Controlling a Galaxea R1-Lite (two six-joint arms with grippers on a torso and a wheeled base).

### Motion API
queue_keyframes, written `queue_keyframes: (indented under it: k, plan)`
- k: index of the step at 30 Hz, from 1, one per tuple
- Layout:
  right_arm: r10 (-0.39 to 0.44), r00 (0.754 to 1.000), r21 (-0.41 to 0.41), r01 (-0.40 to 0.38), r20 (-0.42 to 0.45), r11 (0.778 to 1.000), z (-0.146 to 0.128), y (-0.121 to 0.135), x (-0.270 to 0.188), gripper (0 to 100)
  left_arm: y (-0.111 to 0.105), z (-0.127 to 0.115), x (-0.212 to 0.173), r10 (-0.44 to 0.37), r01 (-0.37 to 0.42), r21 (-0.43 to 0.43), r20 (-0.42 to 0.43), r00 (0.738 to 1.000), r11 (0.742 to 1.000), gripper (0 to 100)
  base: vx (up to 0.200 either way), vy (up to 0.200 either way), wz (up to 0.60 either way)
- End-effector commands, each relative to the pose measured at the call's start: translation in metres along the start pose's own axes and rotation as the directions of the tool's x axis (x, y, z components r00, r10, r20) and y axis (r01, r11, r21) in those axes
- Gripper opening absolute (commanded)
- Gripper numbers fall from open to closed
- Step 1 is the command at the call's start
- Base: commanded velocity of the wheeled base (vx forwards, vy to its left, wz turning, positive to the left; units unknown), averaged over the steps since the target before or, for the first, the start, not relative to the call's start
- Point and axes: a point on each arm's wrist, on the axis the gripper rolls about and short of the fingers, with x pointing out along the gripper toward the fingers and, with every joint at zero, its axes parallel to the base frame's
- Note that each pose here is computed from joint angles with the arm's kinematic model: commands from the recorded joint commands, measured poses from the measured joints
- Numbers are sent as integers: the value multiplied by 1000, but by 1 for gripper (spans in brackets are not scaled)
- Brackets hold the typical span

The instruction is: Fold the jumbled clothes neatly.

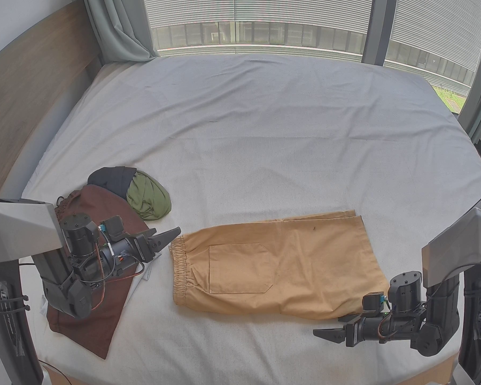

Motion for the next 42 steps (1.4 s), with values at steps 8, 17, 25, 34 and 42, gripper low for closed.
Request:
queue_keyframes:
  k: [8, 17, 25, 34, 42]
  plan:
    - [102, 995, -54, -101, 15, 993, 5, 16, -22, 100, 0, 1, -1, 0, 0, 4, 4, 1000, 1000, 100, 0, 0, 0]
    - [132, 989, -86, -126, 69, 988, 17, 20, -27, 100, -4, 4, -4, -8, 8, 7, 6, 1000, 1000, 100, 0, 0, 0]
    - [136, 982, -103, -124, 129, 987, 30, 19, -24, 100, -6, 0, -9, -33, 34, 8, -24, 999, 999, 100, 0, 0, 0]
    - [141, 980, -109, -126, 142, 986, 33, 19, -23, 100, -7, -1, -13, -33, 33, 6, -33, 999, 999, 100, 0, 0, 0]
    - [152, 954, -5, -156, 258, 988, 61, 15, -19, 100, 27, -77, -1, -38, 2, -137, -259, 965, 991, 100, 0, 0, 0]
